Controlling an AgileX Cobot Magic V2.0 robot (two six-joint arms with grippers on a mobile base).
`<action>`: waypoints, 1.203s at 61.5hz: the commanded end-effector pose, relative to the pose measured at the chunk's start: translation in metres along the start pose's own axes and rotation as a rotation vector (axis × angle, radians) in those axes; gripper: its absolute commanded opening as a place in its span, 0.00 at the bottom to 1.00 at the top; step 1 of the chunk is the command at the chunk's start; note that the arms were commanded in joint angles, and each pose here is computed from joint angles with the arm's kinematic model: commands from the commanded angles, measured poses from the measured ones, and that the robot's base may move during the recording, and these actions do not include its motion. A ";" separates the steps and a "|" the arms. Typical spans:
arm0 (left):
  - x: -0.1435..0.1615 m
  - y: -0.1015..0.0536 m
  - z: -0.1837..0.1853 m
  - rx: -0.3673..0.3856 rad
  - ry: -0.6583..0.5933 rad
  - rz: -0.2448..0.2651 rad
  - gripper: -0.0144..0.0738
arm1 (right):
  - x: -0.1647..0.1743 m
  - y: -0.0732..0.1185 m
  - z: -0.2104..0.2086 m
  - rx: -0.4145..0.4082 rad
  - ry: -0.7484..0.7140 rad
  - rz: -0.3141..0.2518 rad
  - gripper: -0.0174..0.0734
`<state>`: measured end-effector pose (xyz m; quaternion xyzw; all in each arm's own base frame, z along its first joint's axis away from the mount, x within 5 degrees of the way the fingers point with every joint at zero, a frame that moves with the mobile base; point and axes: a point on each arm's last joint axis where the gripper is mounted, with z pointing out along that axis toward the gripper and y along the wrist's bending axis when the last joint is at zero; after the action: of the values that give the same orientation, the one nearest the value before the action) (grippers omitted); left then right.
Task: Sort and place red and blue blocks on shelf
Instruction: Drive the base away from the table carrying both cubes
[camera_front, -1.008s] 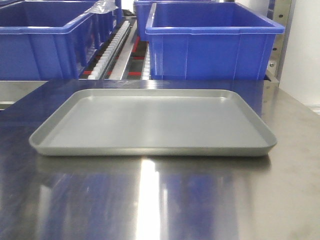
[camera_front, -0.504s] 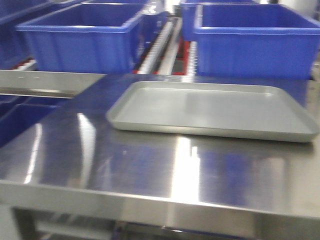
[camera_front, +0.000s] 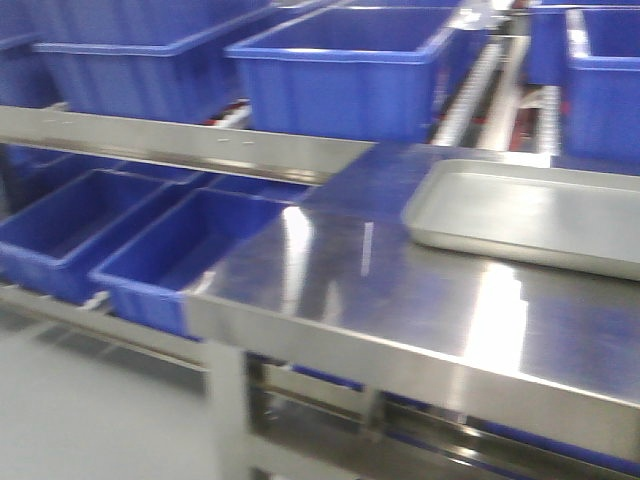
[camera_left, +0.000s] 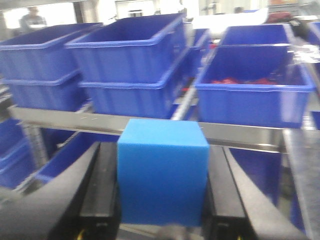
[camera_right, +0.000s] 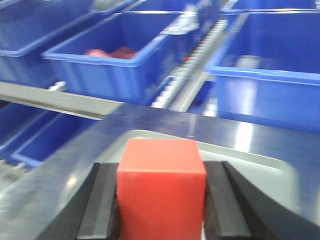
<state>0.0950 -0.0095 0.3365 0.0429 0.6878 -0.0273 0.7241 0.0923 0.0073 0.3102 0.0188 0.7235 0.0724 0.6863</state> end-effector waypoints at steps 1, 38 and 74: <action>-0.017 0.001 0.000 -0.004 -0.108 -0.009 0.31 | -0.017 0.001 -0.001 -0.005 -0.110 -0.015 0.25; -0.017 0.001 0.000 -0.004 -0.108 -0.009 0.31 | -0.017 0.001 -0.001 -0.005 -0.110 -0.015 0.25; -0.017 0.001 0.000 -0.004 -0.108 -0.009 0.31 | -0.017 0.001 -0.001 -0.005 -0.110 -0.015 0.25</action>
<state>0.0950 -0.0095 0.3365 0.0423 0.6878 -0.0280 0.7241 0.0923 0.0073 0.3102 0.0184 0.7235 0.0717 0.6863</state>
